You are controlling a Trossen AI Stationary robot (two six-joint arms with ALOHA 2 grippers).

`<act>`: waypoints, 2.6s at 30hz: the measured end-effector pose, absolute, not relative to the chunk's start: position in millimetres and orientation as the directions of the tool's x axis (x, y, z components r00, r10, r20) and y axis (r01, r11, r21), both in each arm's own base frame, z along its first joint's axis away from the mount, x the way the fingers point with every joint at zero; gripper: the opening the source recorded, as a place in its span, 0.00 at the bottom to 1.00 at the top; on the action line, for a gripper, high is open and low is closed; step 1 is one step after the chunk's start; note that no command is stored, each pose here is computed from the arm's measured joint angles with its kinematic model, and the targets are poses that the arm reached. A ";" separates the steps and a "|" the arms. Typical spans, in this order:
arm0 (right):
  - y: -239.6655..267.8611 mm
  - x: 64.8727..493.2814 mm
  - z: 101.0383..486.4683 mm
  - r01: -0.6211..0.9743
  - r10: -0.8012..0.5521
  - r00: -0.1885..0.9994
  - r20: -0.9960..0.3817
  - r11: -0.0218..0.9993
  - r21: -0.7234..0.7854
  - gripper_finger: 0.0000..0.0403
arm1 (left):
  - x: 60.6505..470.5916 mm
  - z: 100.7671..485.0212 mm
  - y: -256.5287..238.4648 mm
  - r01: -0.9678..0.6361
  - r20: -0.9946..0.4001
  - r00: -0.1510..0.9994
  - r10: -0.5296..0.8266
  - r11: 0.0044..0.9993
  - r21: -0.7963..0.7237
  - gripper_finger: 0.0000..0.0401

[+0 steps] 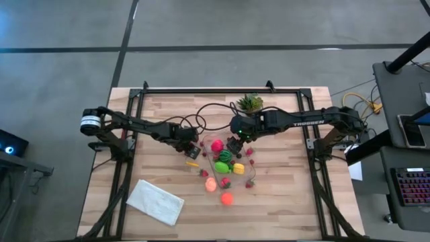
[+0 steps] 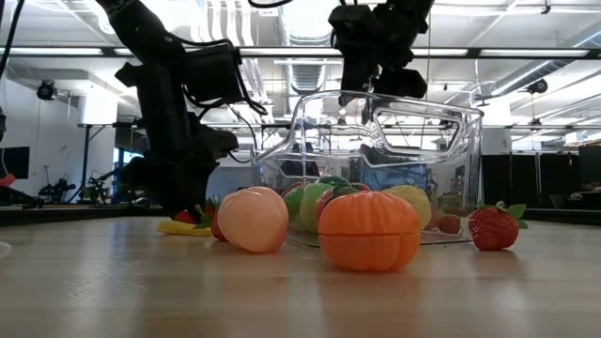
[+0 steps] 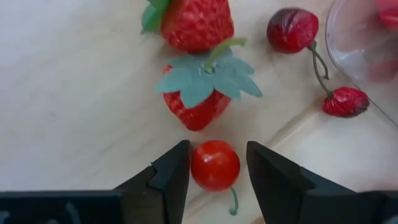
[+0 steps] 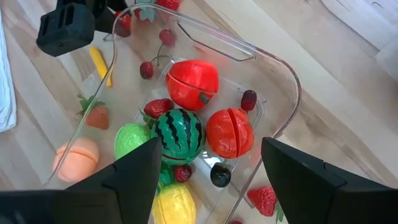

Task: Pick and placing Produce into tupperware
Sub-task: Put the red cherry into the transparent bin, then put the red strawberry into the transparent bin

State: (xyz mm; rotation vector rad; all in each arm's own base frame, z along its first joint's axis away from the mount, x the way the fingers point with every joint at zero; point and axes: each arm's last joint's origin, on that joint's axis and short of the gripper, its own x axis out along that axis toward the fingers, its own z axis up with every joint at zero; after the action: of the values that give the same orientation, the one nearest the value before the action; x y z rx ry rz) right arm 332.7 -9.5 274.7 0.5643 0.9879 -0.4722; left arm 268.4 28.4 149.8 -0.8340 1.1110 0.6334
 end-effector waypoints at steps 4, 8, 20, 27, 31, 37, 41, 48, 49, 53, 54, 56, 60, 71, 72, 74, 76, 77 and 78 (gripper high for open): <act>-9.5 332.3 273.5 0.607 -0.116 0.469 -0.876 0.763 0.224 0.67 | 268.1 149.6 24.6 -0.798 -0.945 0.326 0.030 0.544 -0.259 0.36; -9.5 332.2 273.4 0.603 -0.117 0.468 -0.876 0.767 0.220 0.66 | 268.1 149.4 23.0 -0.796 -0.945 0.325 0.029 0.548 -0.257 0.35; -9.8 332.2 273.4 0.604 -0.125 0.468 -0.875 0.768 0.213 0.66 | 268.0 149.7 21.7 -0.791 -0.946 0.324 0.008 0.551 -0.266 0.23; -8.3 332.2 273.2 0.604 -0.123 0.468 -0.875 0.768 0.214 0.65 | 272.3 175.9 23.1 -0.751 -0.910 0.412 0.050 0.584 -0.308 0.24; -7.2 332.1 273.1 0.601 -0.137 0.466 -0.874 0.774 0.199 0.65 | 270.8 213.8 23.3 -0.656 -0.833 0.535 0.142 0.691 -0.303 0.24; -7.4 331.9 273.0 0.578 -0.139 0.464 -0.875 0.796 0.180 0.65 | 269.9 268.7 17.8 -0.409 -0.554 0.812 0.184 0.856 -0.316 0.24; -9.9 326.4 273.3 0.666 -0.235 0.423 -0.875 0.735 0.125 0.65 | 275.4 280.1 15.5 -0.330 -0.442 0.884 0.152 0.872 -0.361 0.24; -3.7 282.3 321.0 0.875 -0.674 0.383 -0.632 0.483 0.014 0.65 | 298.2 258.3 10.8 -0.262 -0.465 0.885 0.005 0.832 -0.490 0.24; -1.1 275.1 329.9 0.877 -0.703 0.397 -0.590 0.481 0.018 0.65 | 301.0 254.9 10.5 -0.251 -0.466 0.884 -0.011 0.831 -0.496 0.24; 3.8 250.6 352.8 0.840 -0.715 0.457 -0.529 0.542 -0.008 0.65 | 316.3 245.8 10.0 -0.202 -0.423 0.904 -0.066 0.805 -0.558 0.27; 3.9 244.8 355.8 0.833 -0.709 0.468 -0.527 0.553 -0.003 0.65 | 319.6 242.4 11.2 -0.204 -0.417 0.906 -0.072 0.788 -0.581 0.28; 3.6 237.5 357.9 0.823 -0.688 0.486 -0.539 0.568 0.017 0.65 | 323.8 236.9 11.7 -0.223 -0.417 0.906 -0.075 0.752 -0.620 0.31; 4.8 228.1 353.6 0.809 -0.634 0.502 -0.588 0.585 0.060 0.65 | 329.4 223.8 11.1 -0.269 -0.451 0.887 -0.099 0.683 -0.679 0.38; 23.5 226.3 309.7 0.736 -0.424 0.491 -0.761 0.670 0.101 0.65 | 332.5 216.5 10.9 -0.337 -0.469 0.876 -0.112 0.554 -0.762 0.57; 26.5 225.6 304.4 0.728 -0.396 0.484 -0.780 0.677 0.107 0.65 | 331.5 218.4 10.8 -0.327 -0.465 0.878 -0.112 0.569 -0.754 0.57; 32.6 223.4 293.8 0.710 -0.351 0.467 -0.811 0.696 0.108 0.65 | 330.0 222.5 10.8 -0.292 -0.452 0.885 -0.112 0.623 -0.726 0.56; 37.3 219.5 281.2 0.684 -0.317 0.434 -0.843 0.725 0.080 0.65 | 325.2 228.4 10.7 -0.253 -0.445 0.889 -0.111 0.689 -0.679 0.54; 38.9 217.7 275.2 0.664 -0.302 0.418 -0.857 0.746 0.061 0.65 | 323.0 232.2 10.6 -0.231 -0.437 0.893 -0.111 0.720 -0.655 0.53; 40.0 215.9 269.5 0.642 -0.283 0.402 -0.871 0.765 0.048 0.65 | 320.6 235.1 10.5 -0.218 -0.437 0.893 -0.110 0.744 -0.631 0.52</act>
State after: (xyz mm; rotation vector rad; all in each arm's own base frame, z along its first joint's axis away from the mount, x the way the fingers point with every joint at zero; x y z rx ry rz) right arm 215.9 40.0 269.5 0.4097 0.9969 -0.6059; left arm 320.6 10.5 235.1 -0.7360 0.4746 0.0616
